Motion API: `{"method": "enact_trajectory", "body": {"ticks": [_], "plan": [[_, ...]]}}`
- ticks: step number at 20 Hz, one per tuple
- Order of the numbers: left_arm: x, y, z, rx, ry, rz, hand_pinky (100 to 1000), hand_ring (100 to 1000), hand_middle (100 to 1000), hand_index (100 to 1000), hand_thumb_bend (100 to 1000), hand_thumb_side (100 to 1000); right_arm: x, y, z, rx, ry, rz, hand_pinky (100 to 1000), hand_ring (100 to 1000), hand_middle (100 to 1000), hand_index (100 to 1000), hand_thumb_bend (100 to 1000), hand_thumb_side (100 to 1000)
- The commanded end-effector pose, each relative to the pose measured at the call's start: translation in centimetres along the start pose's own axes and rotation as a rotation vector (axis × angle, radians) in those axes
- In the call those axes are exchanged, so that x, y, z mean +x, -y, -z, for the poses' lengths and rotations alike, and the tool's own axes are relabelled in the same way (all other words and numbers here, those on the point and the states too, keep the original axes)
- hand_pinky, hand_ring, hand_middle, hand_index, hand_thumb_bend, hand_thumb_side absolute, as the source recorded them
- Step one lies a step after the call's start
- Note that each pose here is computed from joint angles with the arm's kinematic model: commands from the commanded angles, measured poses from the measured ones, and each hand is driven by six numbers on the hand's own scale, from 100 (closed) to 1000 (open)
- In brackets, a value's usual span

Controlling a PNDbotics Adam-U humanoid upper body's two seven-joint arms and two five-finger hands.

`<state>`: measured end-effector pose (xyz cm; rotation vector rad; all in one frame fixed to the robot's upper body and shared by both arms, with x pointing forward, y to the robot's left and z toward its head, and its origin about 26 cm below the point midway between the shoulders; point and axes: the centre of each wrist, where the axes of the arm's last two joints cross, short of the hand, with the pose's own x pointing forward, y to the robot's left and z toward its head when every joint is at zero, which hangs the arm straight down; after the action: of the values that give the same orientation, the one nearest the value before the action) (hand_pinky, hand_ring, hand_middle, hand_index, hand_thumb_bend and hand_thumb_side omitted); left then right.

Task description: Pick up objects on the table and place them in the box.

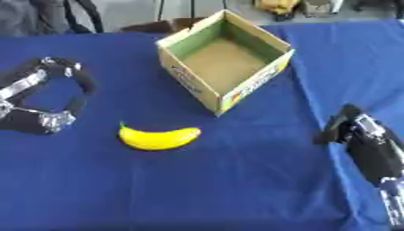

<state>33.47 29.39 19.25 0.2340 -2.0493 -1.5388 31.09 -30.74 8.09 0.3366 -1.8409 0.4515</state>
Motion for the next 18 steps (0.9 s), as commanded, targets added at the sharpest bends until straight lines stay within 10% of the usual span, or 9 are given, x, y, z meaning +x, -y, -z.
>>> {"method": "enact_trajectory", "body": {"ticks": [1,18], "plan": [[0.0,-1.2,0.7,-0.041,0.006,0.103,614,575,588,757,100,251,1.0,0.4,0.1,0.013,0.017,-0.028,512,375,318,497,100,795],[-3.1,0.0,5.2,-0.283,0.061,0.334,619,586,578,780,248,498,0.8,0.1,0.1,0.024,0.015,-0.019,511,374,318,497,100,793]]}}
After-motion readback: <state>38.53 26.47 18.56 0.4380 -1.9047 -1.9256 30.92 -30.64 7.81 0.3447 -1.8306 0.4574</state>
